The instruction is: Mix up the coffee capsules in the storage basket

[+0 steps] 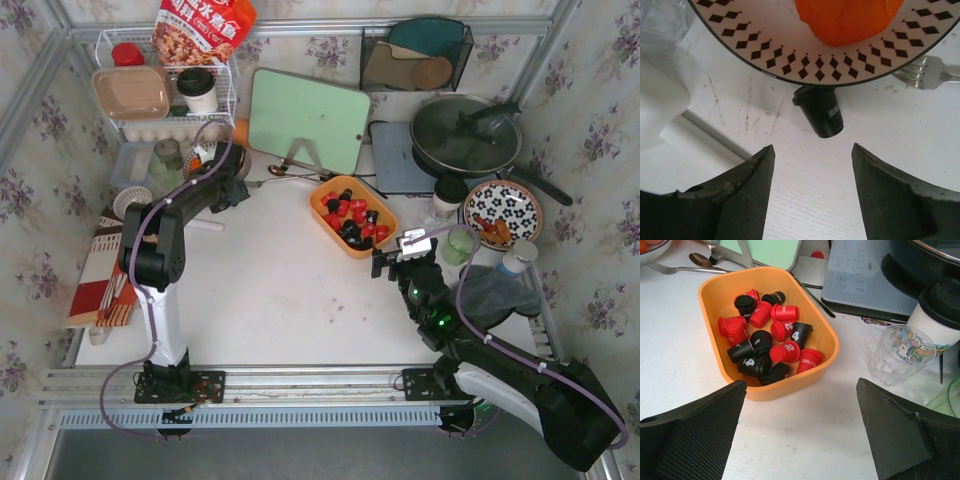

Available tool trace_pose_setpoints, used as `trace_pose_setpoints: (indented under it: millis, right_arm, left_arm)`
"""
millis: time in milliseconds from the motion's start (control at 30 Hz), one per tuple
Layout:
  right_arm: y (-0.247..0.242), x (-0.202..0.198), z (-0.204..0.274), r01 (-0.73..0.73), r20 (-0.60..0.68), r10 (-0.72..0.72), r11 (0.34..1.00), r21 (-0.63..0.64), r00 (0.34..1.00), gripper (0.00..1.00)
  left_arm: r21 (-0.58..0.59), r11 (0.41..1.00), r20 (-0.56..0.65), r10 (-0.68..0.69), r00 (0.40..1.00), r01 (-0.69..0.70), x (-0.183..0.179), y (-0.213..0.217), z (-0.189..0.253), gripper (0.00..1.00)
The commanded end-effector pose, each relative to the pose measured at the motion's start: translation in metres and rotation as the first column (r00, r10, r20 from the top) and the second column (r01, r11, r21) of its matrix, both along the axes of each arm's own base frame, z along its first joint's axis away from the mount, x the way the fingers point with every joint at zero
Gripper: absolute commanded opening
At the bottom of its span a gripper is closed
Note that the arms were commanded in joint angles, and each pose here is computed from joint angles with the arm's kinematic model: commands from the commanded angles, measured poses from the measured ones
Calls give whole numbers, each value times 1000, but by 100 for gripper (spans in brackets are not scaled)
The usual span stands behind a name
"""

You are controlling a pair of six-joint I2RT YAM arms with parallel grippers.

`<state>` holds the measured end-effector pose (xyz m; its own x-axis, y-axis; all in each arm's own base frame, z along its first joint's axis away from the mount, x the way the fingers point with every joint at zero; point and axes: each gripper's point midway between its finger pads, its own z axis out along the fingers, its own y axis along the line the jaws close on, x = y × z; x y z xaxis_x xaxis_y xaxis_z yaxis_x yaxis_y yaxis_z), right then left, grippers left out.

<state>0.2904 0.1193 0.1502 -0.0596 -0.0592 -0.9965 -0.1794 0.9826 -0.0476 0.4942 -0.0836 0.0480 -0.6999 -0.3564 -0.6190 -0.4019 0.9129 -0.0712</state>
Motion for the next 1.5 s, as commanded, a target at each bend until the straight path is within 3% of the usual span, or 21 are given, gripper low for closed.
trace_pose_setpoints:
  millis: [0,533,967,1000,1200,1467]
  right_arm:
    - [3,2,7,-8,16,8,1000,14,1000,100]
    - [5,3,7,-15,13,14,1000,12,1000,100]
    - [5,3,6,-15,10,15,1000,10,1000,100]
    - [6,3,6,-18,10,18,1000,10,1000,100]
    - [5,3,6,-16,10,16,1000,10,1000,100]
    - [6,3,4,-20,4,20,1000,7,1000,100]
  left_arm:
    - [-22,1000,50,12,999,-11,16,-1,5,64]
    - [-34,999,11,-1,1000,2,24,-4,-16,56]
    - [-13,1000,3,-2,1000,2,23,2,-19,40]
    - [-9,1000,0,-5,1000,5,22,3,-20,35]
    - [-1,1000,21,-21,1000,21,16,5,-13,23]
    - [14,994,141,-111,984,111,-6,5,30,23]
